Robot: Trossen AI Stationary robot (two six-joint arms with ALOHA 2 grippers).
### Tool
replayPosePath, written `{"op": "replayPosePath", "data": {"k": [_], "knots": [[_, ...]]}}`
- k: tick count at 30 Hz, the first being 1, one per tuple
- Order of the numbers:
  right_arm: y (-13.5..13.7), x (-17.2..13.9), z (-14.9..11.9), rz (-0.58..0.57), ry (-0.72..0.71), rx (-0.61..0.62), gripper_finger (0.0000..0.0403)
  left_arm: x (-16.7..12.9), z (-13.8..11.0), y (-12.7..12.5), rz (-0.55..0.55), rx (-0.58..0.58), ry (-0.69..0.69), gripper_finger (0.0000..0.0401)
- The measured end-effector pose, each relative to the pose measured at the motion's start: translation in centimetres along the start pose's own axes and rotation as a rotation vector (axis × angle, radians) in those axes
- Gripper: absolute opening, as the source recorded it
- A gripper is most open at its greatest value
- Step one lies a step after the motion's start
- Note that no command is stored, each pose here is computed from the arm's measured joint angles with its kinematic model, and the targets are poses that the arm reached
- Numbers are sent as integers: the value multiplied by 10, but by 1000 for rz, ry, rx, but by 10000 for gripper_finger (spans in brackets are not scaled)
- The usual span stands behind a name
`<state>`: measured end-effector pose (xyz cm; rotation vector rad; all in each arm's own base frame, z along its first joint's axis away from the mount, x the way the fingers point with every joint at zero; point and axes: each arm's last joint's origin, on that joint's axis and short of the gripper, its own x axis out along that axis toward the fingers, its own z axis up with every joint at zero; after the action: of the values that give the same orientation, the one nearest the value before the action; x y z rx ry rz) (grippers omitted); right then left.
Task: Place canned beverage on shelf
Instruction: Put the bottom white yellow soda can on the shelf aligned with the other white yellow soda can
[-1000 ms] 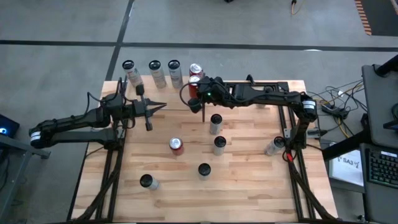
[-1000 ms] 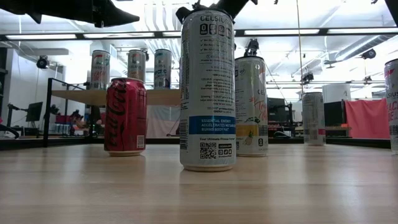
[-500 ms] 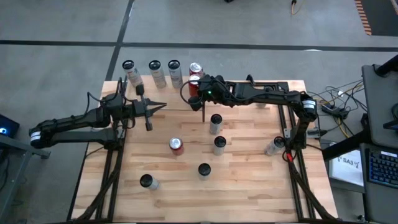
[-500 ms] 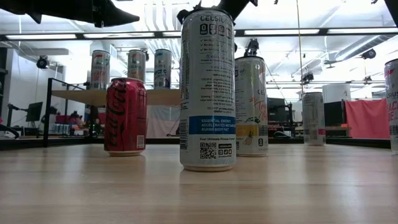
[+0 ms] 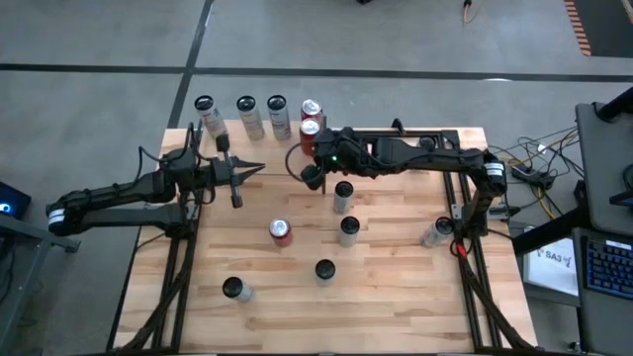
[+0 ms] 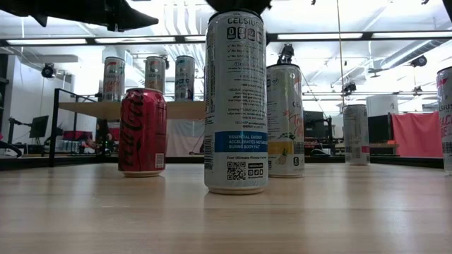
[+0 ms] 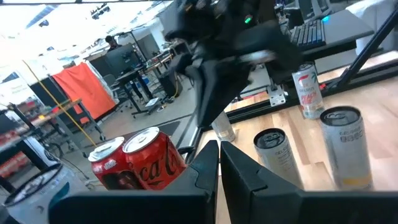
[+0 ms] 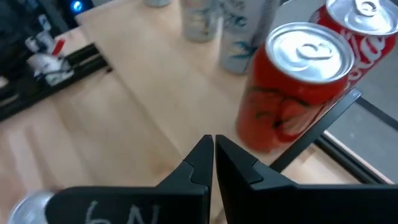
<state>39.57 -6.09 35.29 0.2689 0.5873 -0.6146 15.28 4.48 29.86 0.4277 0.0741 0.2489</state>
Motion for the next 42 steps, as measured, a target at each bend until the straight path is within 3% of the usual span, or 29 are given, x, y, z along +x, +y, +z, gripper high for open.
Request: {"op": "replayPosePath", "data": {"k": [8,14,24,32,42], "knots": [[19,-40,-2,16,127,-109,9,0,0,-1,-7,-202,-2,0],[20,-64,1,15,201,-147,9,0,1,-10,-75,-376,10,0],[18,-71,-12,159,437,-96,9,-1,10,-38,-210,-546,10,0],[31,-80,-30,250,600,-91,9,-3,17,-58,-232,-559,19,0],[41,-94,-50,138,731,44,12,-3,24,-58,-223,-554,-41,0]]}}
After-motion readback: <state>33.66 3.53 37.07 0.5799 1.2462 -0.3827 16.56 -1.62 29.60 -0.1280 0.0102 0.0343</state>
